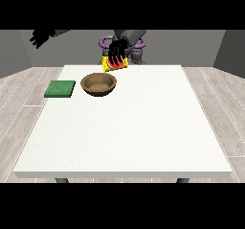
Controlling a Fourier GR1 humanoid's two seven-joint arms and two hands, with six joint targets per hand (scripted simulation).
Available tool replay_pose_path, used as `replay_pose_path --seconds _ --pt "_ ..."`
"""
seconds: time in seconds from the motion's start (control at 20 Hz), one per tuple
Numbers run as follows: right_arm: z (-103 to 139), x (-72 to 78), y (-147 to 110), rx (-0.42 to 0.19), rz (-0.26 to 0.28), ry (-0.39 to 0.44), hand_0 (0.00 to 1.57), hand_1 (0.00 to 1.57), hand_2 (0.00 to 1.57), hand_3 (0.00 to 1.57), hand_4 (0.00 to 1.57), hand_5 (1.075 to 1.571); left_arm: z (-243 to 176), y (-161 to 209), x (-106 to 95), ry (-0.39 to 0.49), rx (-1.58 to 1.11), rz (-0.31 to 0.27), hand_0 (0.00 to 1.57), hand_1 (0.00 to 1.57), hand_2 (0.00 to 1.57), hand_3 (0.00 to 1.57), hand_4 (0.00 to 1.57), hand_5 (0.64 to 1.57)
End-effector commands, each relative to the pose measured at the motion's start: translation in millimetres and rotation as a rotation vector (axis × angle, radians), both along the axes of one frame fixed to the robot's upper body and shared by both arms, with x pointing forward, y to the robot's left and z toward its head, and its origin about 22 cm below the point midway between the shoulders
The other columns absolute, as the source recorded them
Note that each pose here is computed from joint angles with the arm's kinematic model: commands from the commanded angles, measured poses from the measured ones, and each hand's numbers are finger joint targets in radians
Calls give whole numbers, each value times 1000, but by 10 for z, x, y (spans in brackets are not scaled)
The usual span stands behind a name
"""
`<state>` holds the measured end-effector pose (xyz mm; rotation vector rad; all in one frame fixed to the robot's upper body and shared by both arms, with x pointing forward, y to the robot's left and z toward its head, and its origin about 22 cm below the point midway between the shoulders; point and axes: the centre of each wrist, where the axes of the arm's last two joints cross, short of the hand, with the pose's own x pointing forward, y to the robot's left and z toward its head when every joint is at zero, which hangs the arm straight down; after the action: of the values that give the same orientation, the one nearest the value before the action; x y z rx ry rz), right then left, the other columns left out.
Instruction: Pick the cup and pour the ball into the bowl, then pick the bowl and place it on the pad
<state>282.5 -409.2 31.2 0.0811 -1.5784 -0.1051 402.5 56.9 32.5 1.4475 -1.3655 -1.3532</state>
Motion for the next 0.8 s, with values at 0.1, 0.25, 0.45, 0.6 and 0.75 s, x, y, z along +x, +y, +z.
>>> replay_pose_path --seconds 0.1,0.25,0.45,0.6,0.75 --pt "-271 76 342 28 55 -12 0 0 0 306 691 1553 157 -262 -73 -35 256 25 608 608 1490 1539 1027 1571" --pt "-62 211 299 6 43 39 0 0 0 324 690 1553 -47 -287 -282 53 289 -18 254 254 1235 1557 1077 1570" --pt "-21 170 126 2 34 18 0 0 0 165 706 1550 73 -418 -352 2 325 -45 0 0 1140 1570 1119 1571" --pt "-234 -37 24 -17 -45 62 0 0 0 165 706 1550 250 -438 -316 36 221 -80 0 0 1102 1542 1109 1571" --pt "-204 -48 27 -6 -74 105 0 0 0 165 706 1550 338 4 -153 2 -44 -32 748 748 1571 1544 1105 1556"
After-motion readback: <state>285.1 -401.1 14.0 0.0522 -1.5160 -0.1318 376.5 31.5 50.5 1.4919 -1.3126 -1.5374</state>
